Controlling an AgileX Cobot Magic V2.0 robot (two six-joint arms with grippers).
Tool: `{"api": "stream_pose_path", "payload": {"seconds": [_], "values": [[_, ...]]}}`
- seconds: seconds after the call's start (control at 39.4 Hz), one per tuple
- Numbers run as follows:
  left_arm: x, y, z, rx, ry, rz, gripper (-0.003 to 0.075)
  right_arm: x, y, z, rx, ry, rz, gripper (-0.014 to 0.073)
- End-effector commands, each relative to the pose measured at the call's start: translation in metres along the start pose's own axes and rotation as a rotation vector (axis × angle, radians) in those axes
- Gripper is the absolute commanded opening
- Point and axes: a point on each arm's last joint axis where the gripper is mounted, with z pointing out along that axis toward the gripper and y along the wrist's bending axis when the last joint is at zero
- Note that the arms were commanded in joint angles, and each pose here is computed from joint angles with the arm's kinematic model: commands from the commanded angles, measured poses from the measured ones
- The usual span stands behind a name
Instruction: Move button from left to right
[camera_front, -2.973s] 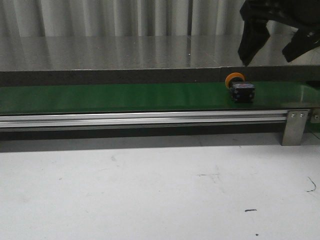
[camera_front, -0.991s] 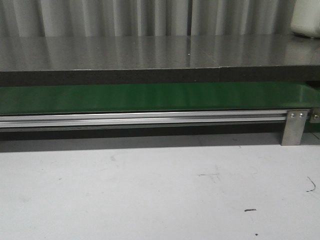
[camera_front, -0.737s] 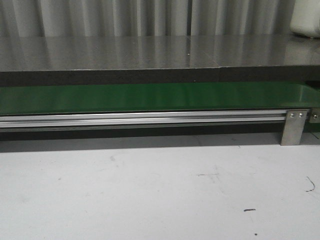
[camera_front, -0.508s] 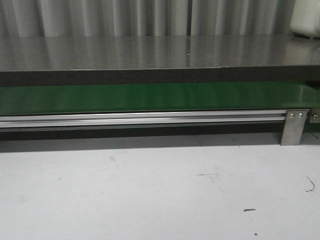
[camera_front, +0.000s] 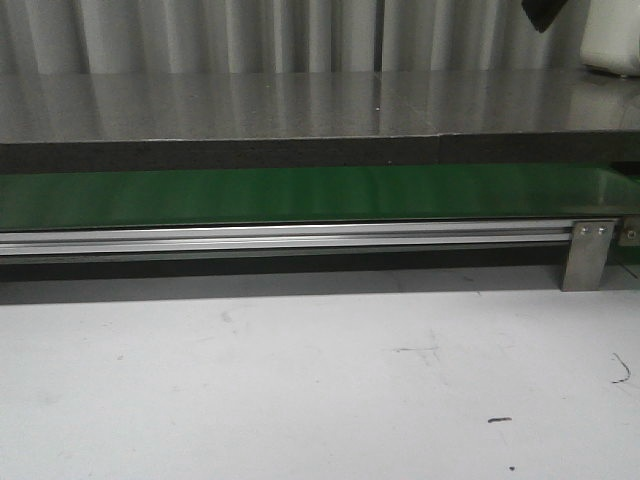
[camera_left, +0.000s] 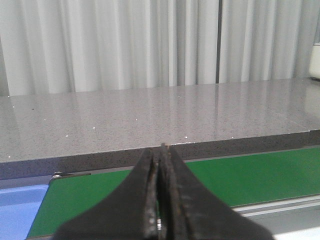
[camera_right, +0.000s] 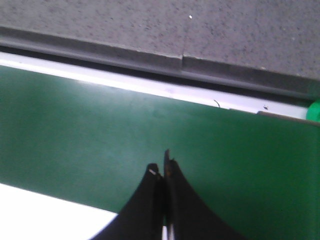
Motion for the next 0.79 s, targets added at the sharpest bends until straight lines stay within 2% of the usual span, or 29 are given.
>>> {"api": "stream_pose_path", "payload": {"seconds": [0.0, 0.18, 0.53, 0.76], "values": [[-0.016, 0.001, -0.004, -0.007, -0.114, -0.020, -0.0021, -0.001, 0.008, -0.044, -0.012, -0.245, -0.022, -0.0068], [-0.016, 0.001, -0.004, -0.007, -0.114, -0.020, -0.0021, 0.052, 0.005, -0.082, -0.002, -0.412, -0.019, -0.0068], [-0.016, 0.001, -0.004, -0.007, -0.114, -0.020, -0.0021, 0.182, -0.003, -0.121, 0.013, -0.645, -0.014, -0.0068], [-0.016, 0.001, -0.004, -0.007, -0.114, -0.020, -0.0021, 0.217, -0.005, -0.142, 0.010, -0.803, -0.016, -0.0068]]}}
